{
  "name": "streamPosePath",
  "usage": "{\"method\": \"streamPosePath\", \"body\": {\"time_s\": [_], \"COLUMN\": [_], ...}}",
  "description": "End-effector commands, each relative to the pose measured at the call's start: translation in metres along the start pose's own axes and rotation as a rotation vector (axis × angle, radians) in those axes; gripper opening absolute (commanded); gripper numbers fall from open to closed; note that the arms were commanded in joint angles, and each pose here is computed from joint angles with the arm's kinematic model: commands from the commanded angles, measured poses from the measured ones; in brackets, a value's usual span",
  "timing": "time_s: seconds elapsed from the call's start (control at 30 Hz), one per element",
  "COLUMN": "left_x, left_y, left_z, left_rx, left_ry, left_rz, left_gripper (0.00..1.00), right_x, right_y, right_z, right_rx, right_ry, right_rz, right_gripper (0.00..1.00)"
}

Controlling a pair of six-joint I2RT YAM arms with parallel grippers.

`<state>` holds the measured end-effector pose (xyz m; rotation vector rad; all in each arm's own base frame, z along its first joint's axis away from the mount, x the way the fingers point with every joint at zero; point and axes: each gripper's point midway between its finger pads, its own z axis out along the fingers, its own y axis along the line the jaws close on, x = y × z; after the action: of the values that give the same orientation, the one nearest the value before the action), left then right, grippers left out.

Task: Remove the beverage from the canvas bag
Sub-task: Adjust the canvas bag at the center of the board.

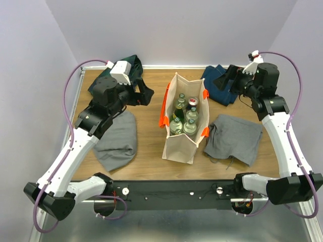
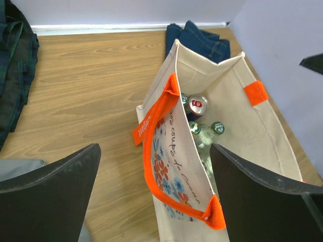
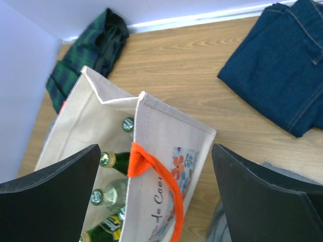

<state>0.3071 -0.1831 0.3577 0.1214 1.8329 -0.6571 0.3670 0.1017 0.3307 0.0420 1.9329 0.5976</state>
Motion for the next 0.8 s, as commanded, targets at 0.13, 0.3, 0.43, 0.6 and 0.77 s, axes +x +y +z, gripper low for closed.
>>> {"method": "streamPosePath", "body": {"time_s": [0.13,0.3,0.43,0.6,0.77], "left_x": [0.025,0.053,0.061,0.071,0.061], "left_y": [-0.033,-0.070,-0.078,-0.076,-0.105], "left_z": [0.017,0.026,0.033,0.029,0.008], "left_rx": [0.011,0.042,-0.070,-0.094,0.018], "left_ry": [0.044,0.152,0.178,0.233,0.244], "left_rz": [0.088,0.225,0.343,0.350,0.321], "left_gripper": [0.99,0.99,0.99,0.99,0.99], "right_x": [0.029,0.035,0.046,0.055,0.066], "right_y": [-0.030,-0.004,0.005,0.002,0.004], "right_z": [0.002,-0.022,-0.043,-0.063,-0.074], "right_rx": [0.138,0.045,0.024,0.059,0.052], "right_ry": [0.174,0.175,0.208,0.243,0.264], "right_rz": [-0.084,-0.082,-0.092,-0.120,-0.106], "right_gripper": [1.00,1.00,1.00,0.98,0.96]}}
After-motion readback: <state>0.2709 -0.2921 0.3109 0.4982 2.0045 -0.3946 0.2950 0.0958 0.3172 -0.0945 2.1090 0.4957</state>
